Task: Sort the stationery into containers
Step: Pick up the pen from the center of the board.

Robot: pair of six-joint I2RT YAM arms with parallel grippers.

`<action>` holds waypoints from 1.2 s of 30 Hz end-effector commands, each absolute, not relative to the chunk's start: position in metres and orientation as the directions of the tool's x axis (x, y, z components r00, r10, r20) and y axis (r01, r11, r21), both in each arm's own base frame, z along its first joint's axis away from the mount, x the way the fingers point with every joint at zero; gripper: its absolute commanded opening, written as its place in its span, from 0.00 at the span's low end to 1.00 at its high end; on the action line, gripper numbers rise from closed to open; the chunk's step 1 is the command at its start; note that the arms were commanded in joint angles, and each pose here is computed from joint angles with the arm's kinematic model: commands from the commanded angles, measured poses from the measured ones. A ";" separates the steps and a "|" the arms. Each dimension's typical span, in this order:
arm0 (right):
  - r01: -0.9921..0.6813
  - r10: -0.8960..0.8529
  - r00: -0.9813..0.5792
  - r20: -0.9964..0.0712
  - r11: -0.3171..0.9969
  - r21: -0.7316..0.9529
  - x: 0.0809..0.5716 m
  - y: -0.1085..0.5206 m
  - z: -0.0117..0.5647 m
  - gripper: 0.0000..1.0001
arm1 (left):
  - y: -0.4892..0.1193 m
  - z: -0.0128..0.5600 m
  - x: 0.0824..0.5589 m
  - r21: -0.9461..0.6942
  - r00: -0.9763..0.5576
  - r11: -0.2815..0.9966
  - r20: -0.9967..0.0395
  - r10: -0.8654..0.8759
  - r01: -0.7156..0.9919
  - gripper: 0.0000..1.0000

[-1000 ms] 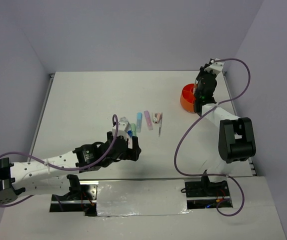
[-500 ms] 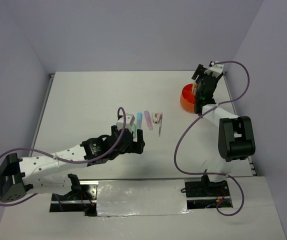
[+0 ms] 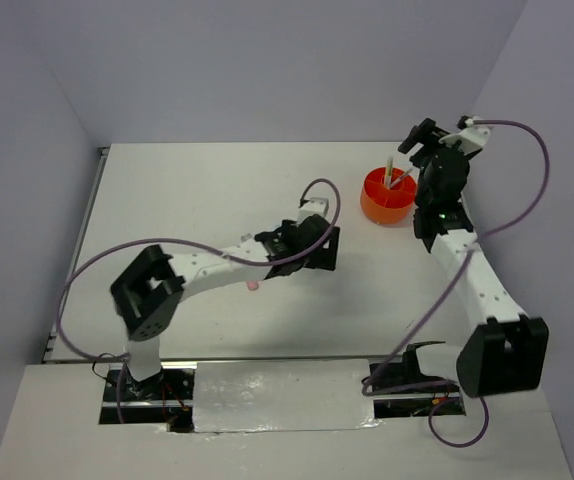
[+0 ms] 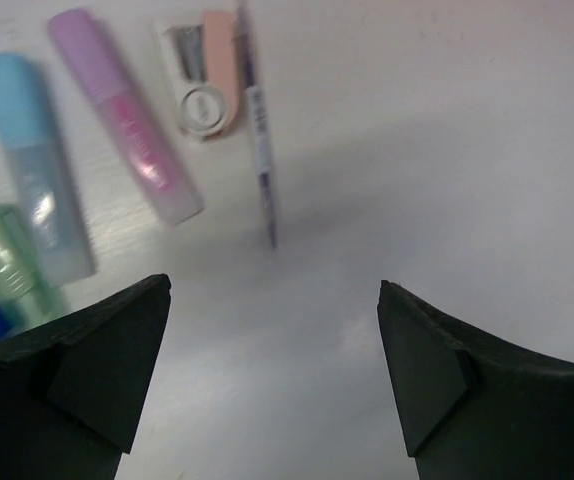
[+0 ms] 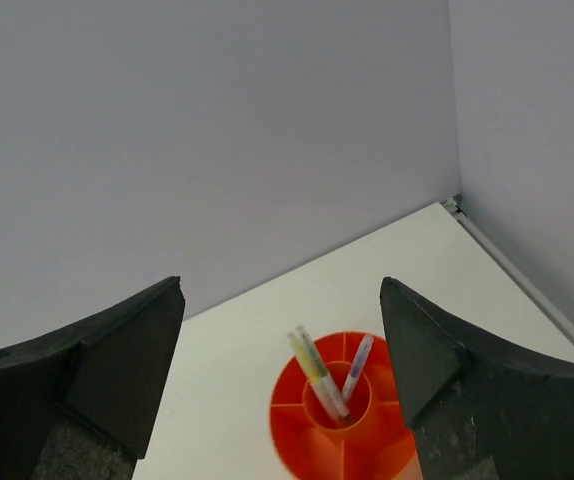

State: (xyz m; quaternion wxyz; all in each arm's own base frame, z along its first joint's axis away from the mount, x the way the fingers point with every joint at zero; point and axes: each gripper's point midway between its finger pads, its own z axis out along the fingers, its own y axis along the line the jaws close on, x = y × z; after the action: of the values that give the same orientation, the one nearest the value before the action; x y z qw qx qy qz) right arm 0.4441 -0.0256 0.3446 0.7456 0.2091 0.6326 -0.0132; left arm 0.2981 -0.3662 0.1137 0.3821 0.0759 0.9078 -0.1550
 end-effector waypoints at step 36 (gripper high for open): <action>-0.098 0.504 -0.339 -0.795 0.821 0.562 0.309 0.083 0.253 0.98 | -0.409 0.009 0.275 -0.184 -0.842 0.926 -0.501 0.200 0.330 0.00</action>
State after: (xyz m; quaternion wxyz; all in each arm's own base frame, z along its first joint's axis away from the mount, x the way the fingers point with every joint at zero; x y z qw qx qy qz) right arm 0.3057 0.0632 0.2693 0.5881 0.1504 0.7618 0.2263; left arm 0.3220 -0.4111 0.0245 0.3077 0.0972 0.9405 -0.1064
